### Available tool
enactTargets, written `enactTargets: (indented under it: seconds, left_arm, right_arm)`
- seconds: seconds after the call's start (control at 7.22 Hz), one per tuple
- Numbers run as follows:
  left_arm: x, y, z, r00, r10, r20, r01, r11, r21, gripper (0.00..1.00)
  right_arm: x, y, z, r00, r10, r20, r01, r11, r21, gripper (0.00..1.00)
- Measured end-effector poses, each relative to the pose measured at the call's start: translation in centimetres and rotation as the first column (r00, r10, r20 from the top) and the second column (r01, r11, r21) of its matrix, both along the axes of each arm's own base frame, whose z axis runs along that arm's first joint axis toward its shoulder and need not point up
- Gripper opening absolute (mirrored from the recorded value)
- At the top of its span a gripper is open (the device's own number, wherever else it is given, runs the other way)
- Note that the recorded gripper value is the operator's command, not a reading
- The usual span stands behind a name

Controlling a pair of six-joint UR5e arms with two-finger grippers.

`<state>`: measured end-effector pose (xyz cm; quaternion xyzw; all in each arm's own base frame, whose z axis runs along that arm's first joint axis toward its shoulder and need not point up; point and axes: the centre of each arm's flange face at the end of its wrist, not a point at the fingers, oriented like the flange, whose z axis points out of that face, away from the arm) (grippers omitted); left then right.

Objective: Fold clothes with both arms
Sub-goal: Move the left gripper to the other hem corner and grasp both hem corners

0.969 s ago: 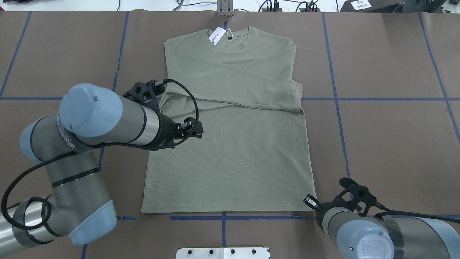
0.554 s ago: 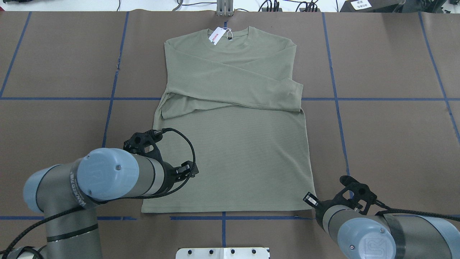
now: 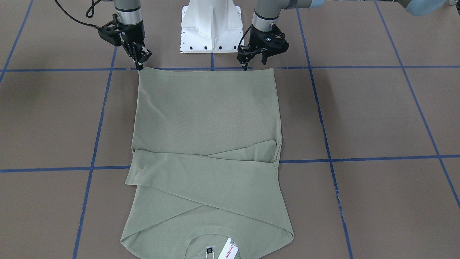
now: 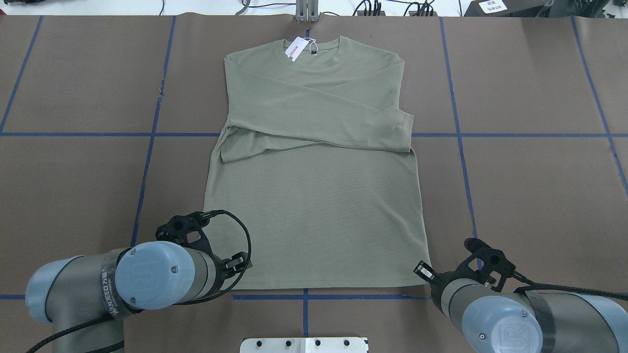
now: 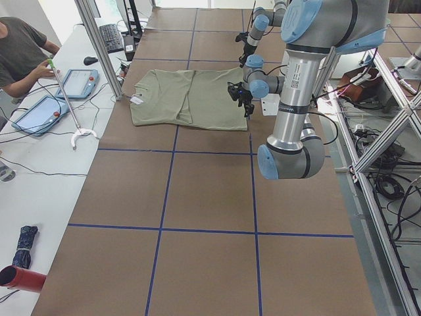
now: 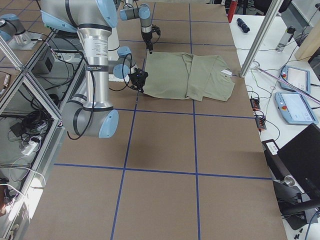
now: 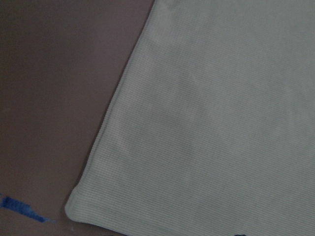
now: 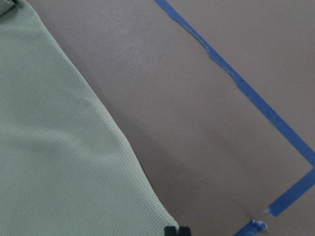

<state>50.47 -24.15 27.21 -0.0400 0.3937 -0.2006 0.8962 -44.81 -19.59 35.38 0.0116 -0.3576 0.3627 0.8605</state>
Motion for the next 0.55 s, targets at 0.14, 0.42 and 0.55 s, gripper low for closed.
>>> enactTargets:
  seconds: [0.14, 0.42, 0.55]
  left_arm:
    - [-0.1, 0.4, 1.2, 1.0, 0.001, 0.024, -0.001, 1.0, -0.007, 0.82]
    - [-0.2, 1.1, 2.9, 0.998, 0.009, 0.056, -0.008, 1.0, -0.01, 0.79]
    - [0.1, 1.6, 3.3, 0.998, 0.019, 0.063, -0.018, 1.0, -0.011, 0.78]
  right_arm:
    - [0.0, 0.0, 0.0, 1.0, 0.0, 0.0, 0.0, 1.0, 0.0, 0.0]
    - [-0.1, 0.1, 0.1, 1.0, -0.002, -0.002, 0.002, 1.0, 0.0, 0.0]
    - [-0.1, 0.1, 0.1, 1.0, -0.002, -0.002, 0.002, 1.0, 0.0, 0.0]
